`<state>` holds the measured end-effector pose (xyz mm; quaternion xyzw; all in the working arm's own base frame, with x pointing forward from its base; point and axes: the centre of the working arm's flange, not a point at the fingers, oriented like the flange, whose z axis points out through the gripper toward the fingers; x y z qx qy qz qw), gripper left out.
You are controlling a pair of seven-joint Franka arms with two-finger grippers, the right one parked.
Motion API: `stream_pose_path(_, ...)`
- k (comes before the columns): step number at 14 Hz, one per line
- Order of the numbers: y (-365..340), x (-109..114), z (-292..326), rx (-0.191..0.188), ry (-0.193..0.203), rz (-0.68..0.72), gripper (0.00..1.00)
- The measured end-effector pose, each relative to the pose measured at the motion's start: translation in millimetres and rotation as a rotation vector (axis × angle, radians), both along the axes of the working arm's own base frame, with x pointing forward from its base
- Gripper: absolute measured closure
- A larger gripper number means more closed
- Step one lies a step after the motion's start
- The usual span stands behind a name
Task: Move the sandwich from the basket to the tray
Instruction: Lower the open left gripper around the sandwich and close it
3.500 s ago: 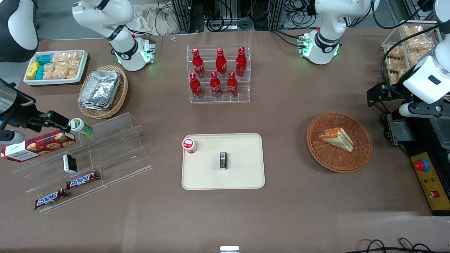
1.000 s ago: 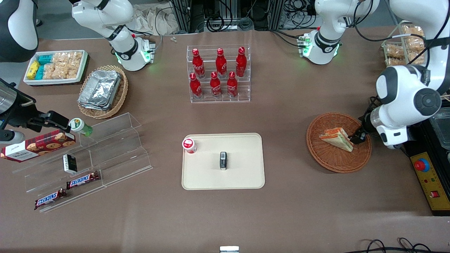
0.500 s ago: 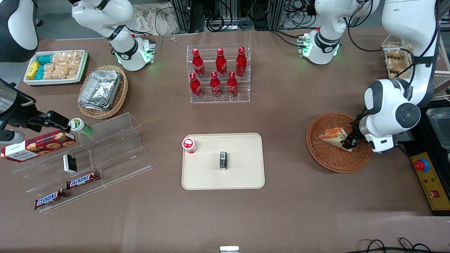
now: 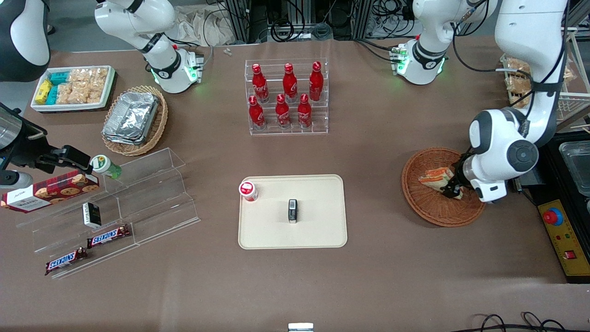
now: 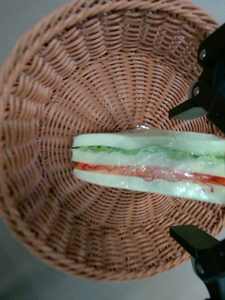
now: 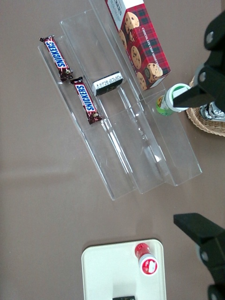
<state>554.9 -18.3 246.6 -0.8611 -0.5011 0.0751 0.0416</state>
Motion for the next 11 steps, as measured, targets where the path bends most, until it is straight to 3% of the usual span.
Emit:
stream_pose_path(6,-6.0,-0.7,-11.3,-0.001,0.009,-0.008,0.02)
stream_pose_path(7,-5.9,-0.9,-12.2,-0.001,0.011,-0.008,0.09)
stream_pose_path(11,-5.9,-1.2,-15.2,-0.001,0.014,-0.008,0.54)
